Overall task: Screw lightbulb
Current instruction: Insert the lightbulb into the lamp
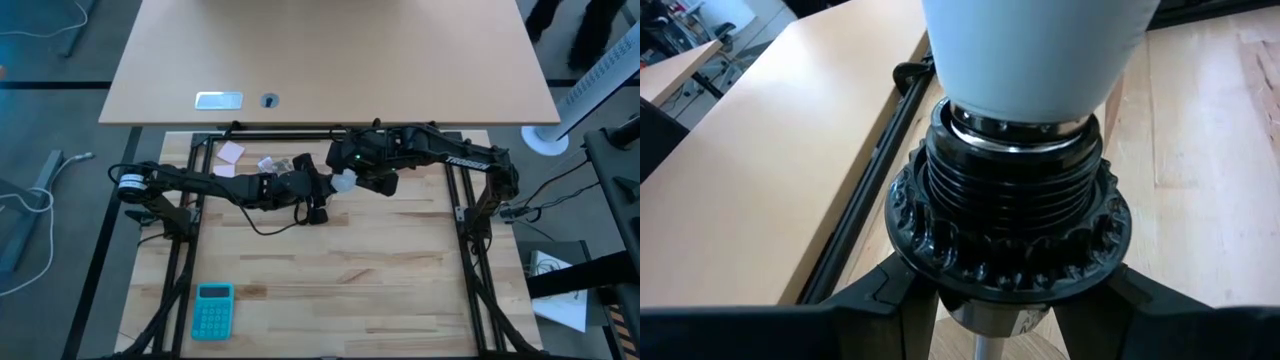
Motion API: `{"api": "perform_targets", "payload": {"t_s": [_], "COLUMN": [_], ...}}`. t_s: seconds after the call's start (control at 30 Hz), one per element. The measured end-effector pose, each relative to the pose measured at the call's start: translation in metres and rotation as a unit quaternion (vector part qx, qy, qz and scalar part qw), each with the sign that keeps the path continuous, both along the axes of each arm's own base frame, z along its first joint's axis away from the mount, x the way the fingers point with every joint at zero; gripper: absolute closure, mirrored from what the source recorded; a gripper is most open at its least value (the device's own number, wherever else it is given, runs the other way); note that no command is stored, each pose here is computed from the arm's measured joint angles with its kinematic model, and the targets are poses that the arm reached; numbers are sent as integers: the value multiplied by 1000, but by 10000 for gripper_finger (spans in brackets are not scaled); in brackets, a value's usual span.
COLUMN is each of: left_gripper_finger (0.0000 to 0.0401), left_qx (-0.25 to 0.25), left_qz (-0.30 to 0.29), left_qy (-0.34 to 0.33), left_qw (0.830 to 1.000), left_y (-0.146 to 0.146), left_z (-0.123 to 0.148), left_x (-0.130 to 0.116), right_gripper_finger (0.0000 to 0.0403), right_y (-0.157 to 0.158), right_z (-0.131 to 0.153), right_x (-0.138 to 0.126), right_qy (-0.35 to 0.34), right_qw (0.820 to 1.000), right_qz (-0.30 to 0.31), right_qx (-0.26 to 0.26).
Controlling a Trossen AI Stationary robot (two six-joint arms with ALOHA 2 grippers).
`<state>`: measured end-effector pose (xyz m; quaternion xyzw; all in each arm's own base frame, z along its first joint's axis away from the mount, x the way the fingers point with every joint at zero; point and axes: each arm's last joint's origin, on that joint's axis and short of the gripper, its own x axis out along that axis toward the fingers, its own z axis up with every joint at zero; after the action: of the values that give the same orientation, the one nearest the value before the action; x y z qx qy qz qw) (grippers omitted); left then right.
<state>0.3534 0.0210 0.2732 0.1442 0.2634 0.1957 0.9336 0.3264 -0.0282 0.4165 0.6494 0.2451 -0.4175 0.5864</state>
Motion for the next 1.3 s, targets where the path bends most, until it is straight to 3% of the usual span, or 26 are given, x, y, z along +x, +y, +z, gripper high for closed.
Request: {"api": "perform_targets", "payload": {"t_s": [0.47,0.63,0.7,0.77,0.83,0.87,0.93,1.03,1.1,1.17,1.23,1.3], "left_gripper_finger": [247,247,247,247,247,247,247,247,247,247,247,247], "left_qx": [-1,-7,-8,-10,-10,-10,-10,-10,-10,-10,-10,-12], "left_qz": [-1,2,2,3,3,3,2,2,2,2,1,-7], "left_qy": [2,-2,-2,-3,-3,-3,-3,-3,-4,-3,-4,-2], "left_qw": [1000,1000,1000,1000,1000,1000,1000,1000,1000,1000,1000,1000], "left_y": [-1,-2,-2,-2,-2,-2,-2,-2,-2,-3,-3,-4], "left_z": [-1,0,0,0,0,-1,-1,-1,0,-1,0,-1], "left_x": [0,0,0,0,0,0,0,0,0,0,0,0], "right_gripper_finger": [64,64,64,64,64,64,64,64,64,64,64,64], "right_y": [5,17,24,33,42,45,51,56,56,57,57,57], "right_z": [26,46,53,59,61,62,61,58,53,47,41,36], "right_x": [-32,-45,-49,-53,-58,-59,-59,-57,-50,-44,-36,-29], "right_qy": [-33,-83,-96,-100,-84,-73,-45,-5,27,55,76,109], "right_qw": [999,989,974,945,901,869,781,639,543,462,402,354], "right_qz": [-5,89,158,246,337,386,491,599,654,694,719,730], "right_qx": [-16,-80,-131,-192,-261,-302,-384,-482,-527,-549,-562,-575]}}
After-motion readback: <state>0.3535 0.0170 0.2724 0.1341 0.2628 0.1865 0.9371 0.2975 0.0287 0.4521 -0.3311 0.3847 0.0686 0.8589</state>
